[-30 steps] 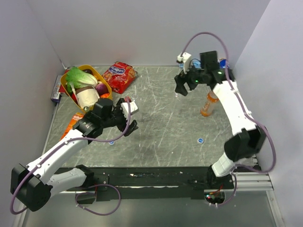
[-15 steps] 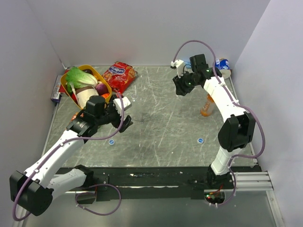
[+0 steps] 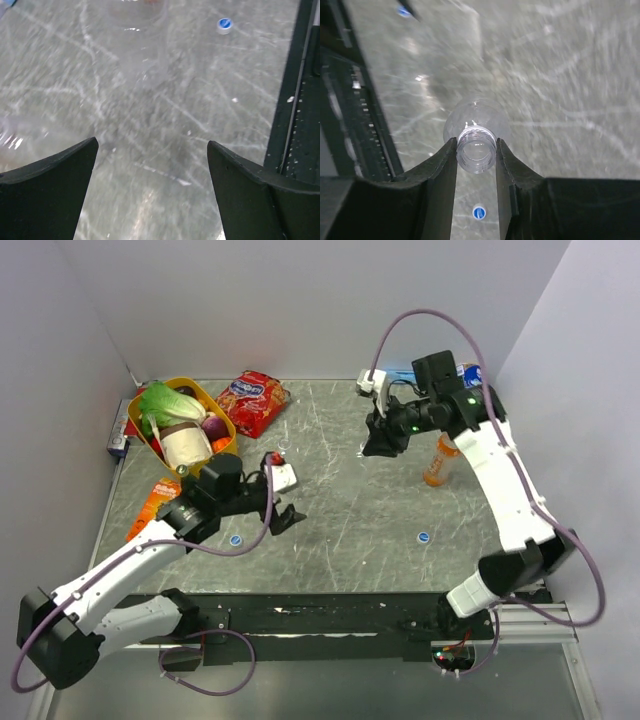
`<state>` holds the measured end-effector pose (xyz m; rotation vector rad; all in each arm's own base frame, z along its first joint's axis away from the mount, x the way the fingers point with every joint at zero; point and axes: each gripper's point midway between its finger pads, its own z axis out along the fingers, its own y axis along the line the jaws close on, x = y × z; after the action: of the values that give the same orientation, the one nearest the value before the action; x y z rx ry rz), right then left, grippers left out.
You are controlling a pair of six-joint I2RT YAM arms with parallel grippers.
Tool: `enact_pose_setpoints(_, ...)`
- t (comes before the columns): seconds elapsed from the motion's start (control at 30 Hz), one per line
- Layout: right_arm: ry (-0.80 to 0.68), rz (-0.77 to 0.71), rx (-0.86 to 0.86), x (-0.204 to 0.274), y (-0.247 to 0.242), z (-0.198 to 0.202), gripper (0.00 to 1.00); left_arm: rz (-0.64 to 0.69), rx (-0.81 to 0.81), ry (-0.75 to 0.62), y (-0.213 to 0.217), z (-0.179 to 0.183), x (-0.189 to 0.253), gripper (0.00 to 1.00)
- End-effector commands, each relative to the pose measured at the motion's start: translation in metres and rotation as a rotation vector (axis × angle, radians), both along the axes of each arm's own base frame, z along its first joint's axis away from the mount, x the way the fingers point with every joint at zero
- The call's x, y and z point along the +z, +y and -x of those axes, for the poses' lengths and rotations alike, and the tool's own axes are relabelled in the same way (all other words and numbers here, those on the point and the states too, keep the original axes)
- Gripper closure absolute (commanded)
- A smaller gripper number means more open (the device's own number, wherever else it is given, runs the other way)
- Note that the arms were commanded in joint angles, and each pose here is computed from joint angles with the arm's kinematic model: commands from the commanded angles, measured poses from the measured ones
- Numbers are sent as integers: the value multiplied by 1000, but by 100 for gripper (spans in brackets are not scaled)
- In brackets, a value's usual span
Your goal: Screw on the bottle caps
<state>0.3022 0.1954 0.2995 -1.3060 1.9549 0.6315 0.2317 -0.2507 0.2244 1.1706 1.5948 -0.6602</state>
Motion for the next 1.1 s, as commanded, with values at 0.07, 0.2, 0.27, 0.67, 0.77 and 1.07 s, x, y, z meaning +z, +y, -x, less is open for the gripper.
enact_pose_setpoints(0.07, -65, -120, 218, 58, 24, 69, 92, 70, -41, -76, -35, -8, 11, 4)
enact_pose_setpoints(0.2, -62, -170, 221, 71, 37, 74, 93, 105, -71, -87, -49, -14, 17, 4)
enact_pose_setpoints(0.27, -57, -189, 235, 75, 42, 74, 93, 103, -77, -89, -55, -17, 15, 4)
enact_pose_setpoints(0.67, -64, -239, 216, 82, 58, 58, 93, 191, -222, -12, -76, 4, 22, 3)
enact_pose_setpoints(0.77, -56, -223, 219, 75, 59, 55, 93, 200, -233, 5, -78, 3, 25, 4)
enact_pose_setpoints(1.07, -8, -296, 250, 87, 66, 68, 94, 183, -241, 26, -83, -2, 12, 5)
